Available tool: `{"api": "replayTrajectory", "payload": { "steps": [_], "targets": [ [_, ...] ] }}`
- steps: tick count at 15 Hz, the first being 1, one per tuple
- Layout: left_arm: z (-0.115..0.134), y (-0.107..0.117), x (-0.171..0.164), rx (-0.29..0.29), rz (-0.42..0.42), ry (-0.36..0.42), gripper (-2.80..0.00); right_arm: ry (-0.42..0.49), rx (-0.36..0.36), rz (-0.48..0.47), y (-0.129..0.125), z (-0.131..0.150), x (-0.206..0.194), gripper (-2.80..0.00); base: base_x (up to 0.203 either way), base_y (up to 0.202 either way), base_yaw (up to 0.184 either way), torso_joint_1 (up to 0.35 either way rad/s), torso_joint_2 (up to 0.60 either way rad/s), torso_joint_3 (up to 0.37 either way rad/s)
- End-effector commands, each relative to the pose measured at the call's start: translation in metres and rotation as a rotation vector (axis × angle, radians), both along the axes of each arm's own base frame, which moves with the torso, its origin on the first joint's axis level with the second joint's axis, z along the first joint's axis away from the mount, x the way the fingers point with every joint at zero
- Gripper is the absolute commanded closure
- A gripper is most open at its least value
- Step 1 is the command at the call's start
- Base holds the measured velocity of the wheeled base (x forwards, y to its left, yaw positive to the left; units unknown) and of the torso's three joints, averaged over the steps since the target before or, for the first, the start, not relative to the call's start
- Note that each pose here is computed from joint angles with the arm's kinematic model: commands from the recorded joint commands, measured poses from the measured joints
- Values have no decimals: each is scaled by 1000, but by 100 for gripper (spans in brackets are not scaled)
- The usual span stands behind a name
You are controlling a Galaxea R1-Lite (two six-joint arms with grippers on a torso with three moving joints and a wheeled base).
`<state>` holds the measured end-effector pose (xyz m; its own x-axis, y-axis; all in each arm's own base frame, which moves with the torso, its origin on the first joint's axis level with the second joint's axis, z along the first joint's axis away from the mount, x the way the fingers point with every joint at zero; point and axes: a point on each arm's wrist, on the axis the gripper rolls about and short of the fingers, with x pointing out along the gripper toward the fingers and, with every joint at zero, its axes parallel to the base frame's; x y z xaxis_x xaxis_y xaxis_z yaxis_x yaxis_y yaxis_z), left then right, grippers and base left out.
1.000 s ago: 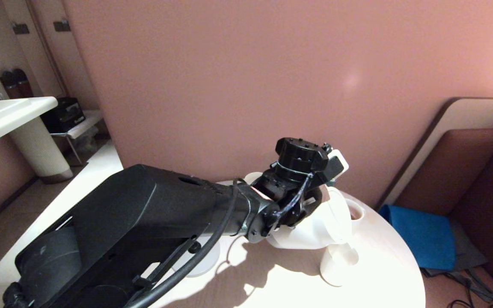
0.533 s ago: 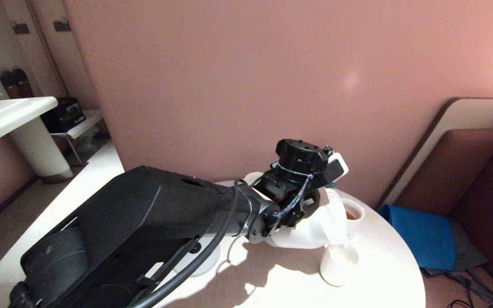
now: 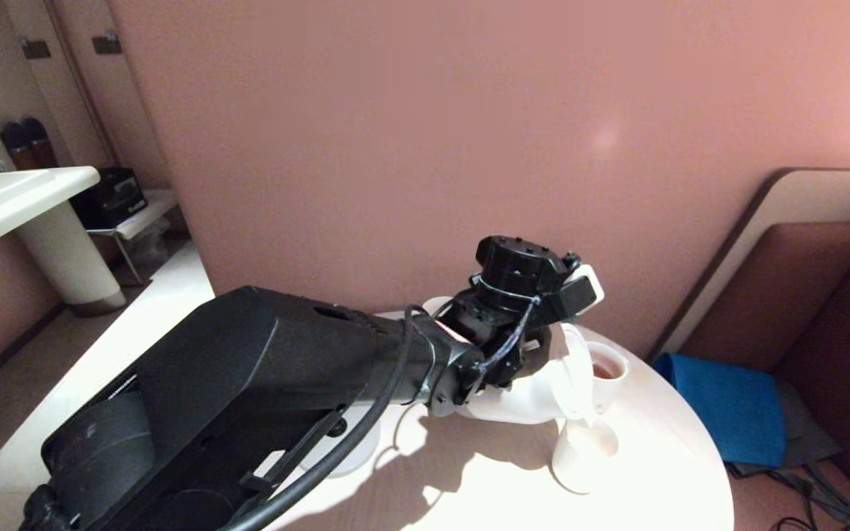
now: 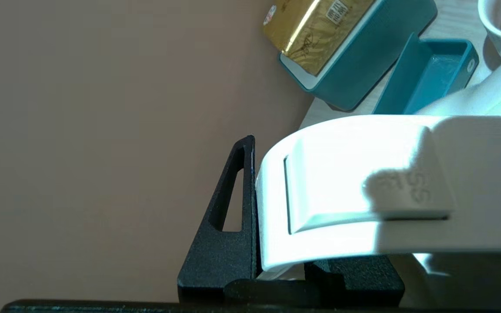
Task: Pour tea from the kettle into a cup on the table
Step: Pour water into the cup
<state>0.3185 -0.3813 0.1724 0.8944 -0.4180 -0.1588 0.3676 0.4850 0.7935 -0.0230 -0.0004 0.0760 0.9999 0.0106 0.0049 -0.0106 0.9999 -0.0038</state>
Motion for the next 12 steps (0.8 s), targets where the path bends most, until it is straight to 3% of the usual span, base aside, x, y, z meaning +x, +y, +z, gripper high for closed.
{"api": "replayTrajectory", "payload": {
  "steps": [1, 8, 12],
  "targets": [
    [-3, 0, 2, 21, 2, -6, 0, 0, -1, 1, 0, 0, 0, -280, 0, 0, 0, 0, 0, 0],
    [0, 0, 2, 73, -9, -42, 0, 0, -1, 1, 0, 0, 0, -280, 0, 0, 0, 0, 0, 0],
    [10, -4, 3, 72, -5, -76, 0, 0, -1, 0, 0, 0, 0, -280, 0, 0, 0, 0, 0, 0]
  ]
}}
